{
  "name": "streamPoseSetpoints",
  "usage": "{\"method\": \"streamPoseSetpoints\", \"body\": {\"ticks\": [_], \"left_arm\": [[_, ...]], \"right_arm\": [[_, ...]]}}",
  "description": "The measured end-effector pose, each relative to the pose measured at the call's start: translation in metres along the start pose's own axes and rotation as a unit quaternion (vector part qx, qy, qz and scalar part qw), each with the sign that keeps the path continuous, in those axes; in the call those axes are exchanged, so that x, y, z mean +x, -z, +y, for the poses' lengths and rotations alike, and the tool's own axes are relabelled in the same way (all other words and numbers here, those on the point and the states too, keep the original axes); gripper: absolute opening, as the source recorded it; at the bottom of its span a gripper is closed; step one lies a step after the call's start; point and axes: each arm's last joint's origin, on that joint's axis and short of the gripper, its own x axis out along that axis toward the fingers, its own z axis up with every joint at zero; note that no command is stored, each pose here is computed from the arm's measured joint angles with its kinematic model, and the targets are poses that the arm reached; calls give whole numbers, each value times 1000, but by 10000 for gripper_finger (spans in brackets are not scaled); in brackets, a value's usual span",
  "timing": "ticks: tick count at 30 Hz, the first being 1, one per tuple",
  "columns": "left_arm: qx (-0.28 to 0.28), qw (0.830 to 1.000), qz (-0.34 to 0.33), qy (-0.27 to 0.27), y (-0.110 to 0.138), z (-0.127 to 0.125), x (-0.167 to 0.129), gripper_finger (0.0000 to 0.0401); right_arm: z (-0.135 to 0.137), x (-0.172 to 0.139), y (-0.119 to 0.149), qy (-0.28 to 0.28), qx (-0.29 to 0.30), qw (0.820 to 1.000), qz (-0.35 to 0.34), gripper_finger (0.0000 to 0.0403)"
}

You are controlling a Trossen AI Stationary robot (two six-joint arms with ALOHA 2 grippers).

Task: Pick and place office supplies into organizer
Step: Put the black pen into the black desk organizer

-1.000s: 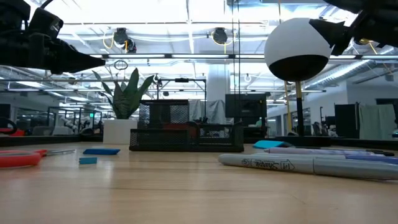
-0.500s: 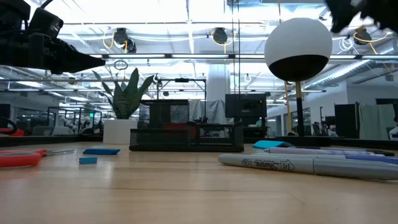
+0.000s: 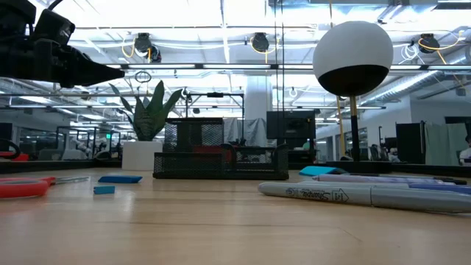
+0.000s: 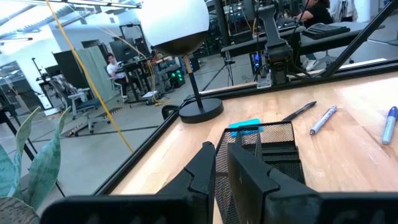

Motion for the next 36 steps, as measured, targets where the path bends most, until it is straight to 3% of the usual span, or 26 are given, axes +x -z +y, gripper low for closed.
{"method": "streamPoseSetpoints", "body": {"ticks": [4, 8, 15, 20, 22, 31, 36], "left_arm": [[0, 1000, 0, 0, 0, 0, 0, 51], [0, 1000, 0, 0, 0, 0, 0, 51], [0, 1000, 0, 0, 0, 0, 0, 51], [0, 1000, 0, 0, 0, 0, 0, 51], [0, 1000, 0, 0, 0, 0, 0, 51], [0, 1000, 0, 0, 0, 0, 0, 51], [0, 1000, 0, 0, 0, 0, 0, 51]], "right_arm": [[-1, 22, -32, 9, -18, 999, 28, 308], [-5, 36, -50, 62, -36, 992, 100, 308], [-5, 43, -34, 67, -36, 982, 170, 308], [-4, 45, -8, 83, 63, 979, 177, 309], [-3, 47, -2, 84, 66, 977, 185, 308], [-4, 55, -15, 95, 77, 960, 252, 309], [-4, 73, -23, 124, 102, 931, 328, 309]]}}
